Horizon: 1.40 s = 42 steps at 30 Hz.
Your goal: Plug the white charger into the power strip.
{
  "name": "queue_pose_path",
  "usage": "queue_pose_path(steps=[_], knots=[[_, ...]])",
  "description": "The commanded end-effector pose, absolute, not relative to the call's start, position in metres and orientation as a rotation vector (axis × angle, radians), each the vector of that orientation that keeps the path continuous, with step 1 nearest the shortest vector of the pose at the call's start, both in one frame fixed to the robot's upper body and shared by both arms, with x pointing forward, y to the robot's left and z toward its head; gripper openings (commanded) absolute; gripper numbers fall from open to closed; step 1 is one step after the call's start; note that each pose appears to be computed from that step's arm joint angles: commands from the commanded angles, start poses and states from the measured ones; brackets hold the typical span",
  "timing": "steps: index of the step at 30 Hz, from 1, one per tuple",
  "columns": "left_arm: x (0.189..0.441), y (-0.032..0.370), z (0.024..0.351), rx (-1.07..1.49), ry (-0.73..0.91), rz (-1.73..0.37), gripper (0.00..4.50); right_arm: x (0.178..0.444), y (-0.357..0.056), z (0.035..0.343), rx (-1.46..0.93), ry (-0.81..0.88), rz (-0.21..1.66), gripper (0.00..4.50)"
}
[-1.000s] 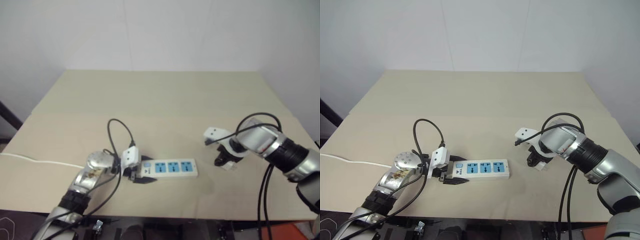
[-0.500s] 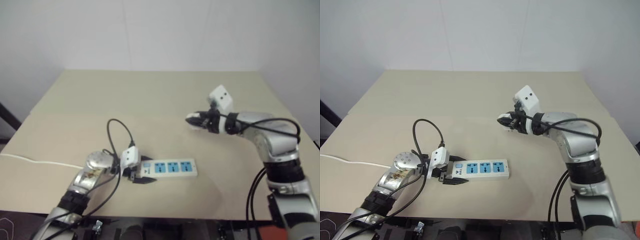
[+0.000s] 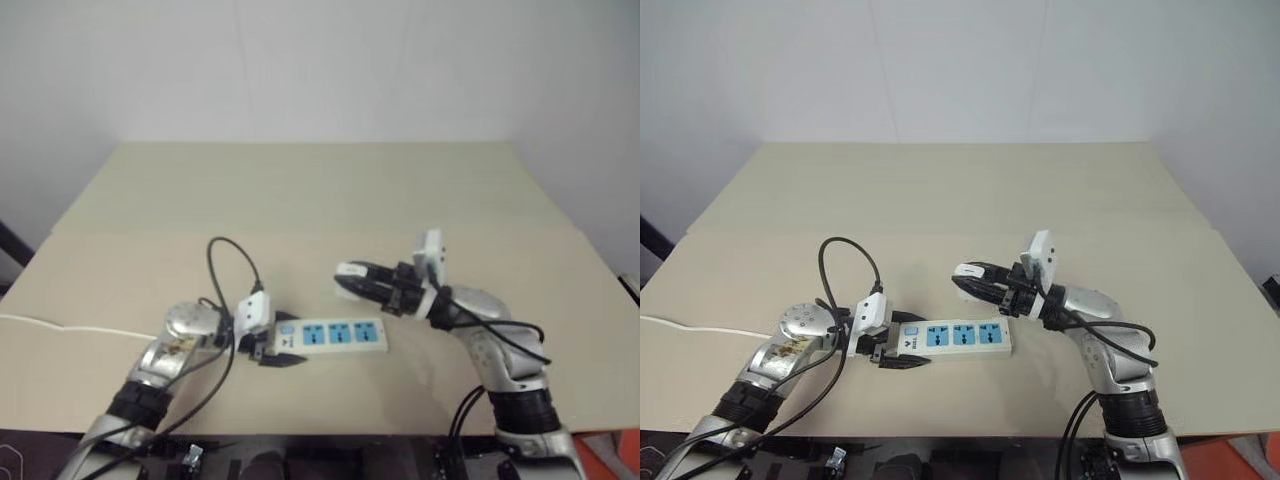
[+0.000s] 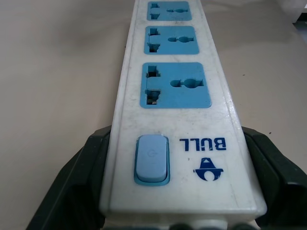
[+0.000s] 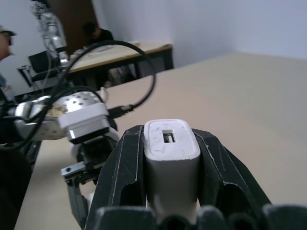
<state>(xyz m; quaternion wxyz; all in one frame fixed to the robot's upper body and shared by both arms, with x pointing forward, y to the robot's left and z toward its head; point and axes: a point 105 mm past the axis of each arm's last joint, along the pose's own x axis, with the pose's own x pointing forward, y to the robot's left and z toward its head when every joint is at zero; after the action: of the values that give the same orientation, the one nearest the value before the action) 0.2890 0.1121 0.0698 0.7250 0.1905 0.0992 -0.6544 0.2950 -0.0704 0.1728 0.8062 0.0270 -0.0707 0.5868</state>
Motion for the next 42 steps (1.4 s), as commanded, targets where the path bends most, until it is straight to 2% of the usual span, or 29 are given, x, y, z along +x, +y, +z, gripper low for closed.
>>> queue_pose_path(steps=[1,5,12,30,42], knots=[[0.287,0.116,0.058,0.471,0.285,-1.485,3.31,0.289,-0.058,0.175,0.041,-0.213,1.33,1.14],[0.294,0.116,0.059,0.48,0.278,-1.483,3.31,0.287,-0.05,0.165,0.034,-0.197,1.365,1.14],[0.292,0.111,0.055,0.469,0.27,-1.495,3.31,0.289,-0.039,0.136,0.009,-0.149,1.375,1.14],[0.29,0.108,0.053,0.461,0.257,-1.484,3.31,0.297,-0.017,0.132,0.027,-0.163,1.39,1.14],[0.29,0.109,0.053,0.459,0.259,-1.482,3.31,0.302,-0.025,0.114,-0.017,-0.118,1.386,1.14]])
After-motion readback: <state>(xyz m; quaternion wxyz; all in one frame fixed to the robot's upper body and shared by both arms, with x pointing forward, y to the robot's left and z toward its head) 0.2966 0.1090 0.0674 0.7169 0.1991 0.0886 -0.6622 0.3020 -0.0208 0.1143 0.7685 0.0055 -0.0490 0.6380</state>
